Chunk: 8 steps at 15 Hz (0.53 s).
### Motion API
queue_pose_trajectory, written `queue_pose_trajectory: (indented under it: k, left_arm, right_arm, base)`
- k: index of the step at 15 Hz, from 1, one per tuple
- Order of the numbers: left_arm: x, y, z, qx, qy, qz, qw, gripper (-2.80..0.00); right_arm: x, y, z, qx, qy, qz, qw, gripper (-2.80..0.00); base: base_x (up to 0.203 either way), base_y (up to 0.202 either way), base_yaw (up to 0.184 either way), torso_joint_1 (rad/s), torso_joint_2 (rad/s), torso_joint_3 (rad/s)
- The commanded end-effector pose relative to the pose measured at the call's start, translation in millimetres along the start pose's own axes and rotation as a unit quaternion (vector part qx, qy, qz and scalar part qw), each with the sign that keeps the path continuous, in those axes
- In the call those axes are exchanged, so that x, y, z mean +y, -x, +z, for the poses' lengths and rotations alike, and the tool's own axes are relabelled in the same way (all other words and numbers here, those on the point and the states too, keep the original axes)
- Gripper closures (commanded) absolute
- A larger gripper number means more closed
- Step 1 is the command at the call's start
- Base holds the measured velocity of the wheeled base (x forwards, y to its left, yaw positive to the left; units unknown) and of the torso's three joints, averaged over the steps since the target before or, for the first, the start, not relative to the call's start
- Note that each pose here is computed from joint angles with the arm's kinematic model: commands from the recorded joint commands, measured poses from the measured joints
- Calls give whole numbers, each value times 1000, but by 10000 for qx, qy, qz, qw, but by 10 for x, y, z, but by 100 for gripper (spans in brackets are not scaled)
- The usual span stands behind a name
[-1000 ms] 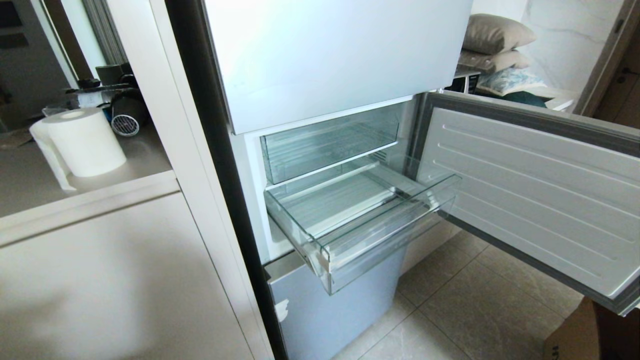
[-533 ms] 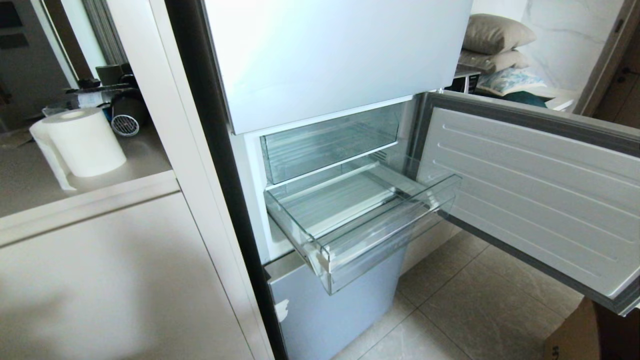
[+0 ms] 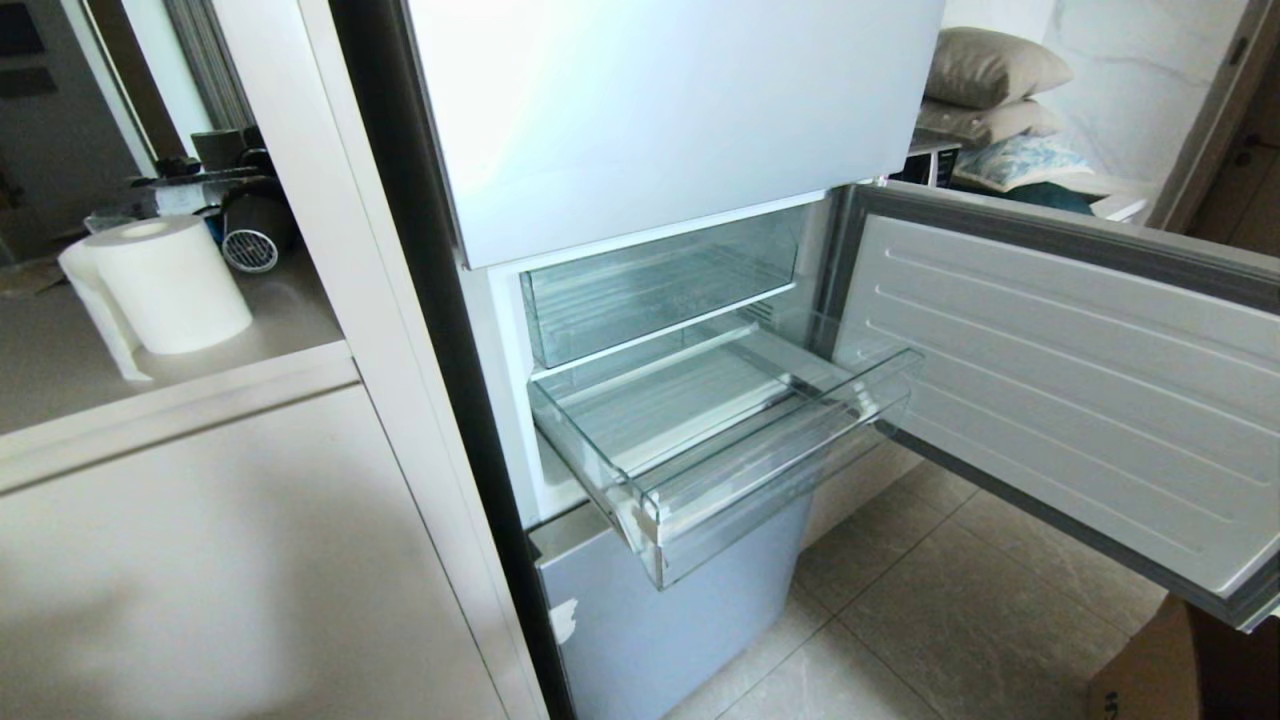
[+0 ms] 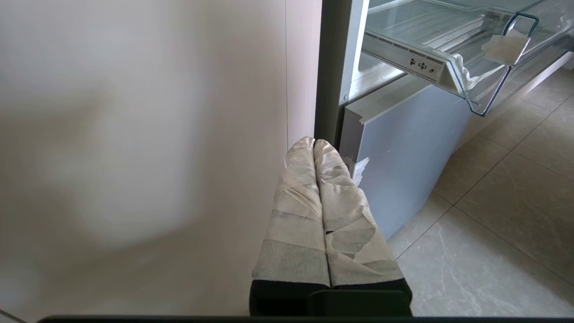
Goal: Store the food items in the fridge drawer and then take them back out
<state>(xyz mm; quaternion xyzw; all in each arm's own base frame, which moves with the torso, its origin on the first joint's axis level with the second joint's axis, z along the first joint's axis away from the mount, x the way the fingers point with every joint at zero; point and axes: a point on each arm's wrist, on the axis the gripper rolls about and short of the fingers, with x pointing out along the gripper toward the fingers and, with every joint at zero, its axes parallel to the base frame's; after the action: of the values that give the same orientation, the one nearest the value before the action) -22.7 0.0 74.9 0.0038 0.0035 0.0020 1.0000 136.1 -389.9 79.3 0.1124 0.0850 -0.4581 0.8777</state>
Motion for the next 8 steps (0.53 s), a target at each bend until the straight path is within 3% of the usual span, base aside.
queue_pose_trajectory:
  k: [1, 8]
  left_arm:
    - [0, 0, 0, 3, 0, 3, 10000, 0]
    - [0, 0, 0, 3, 0, 3, 10000, 0]
  right_arm:
    - [-23, -104, -113, 29, -3, 127, 9999, -280]
    - [-86, -256, -237, 30, -8, 148, 9999, -280]
  base:
    - [0, 0, 0, 0, 0, 0]
    - [0, 0, 0, 0, 0, 0]
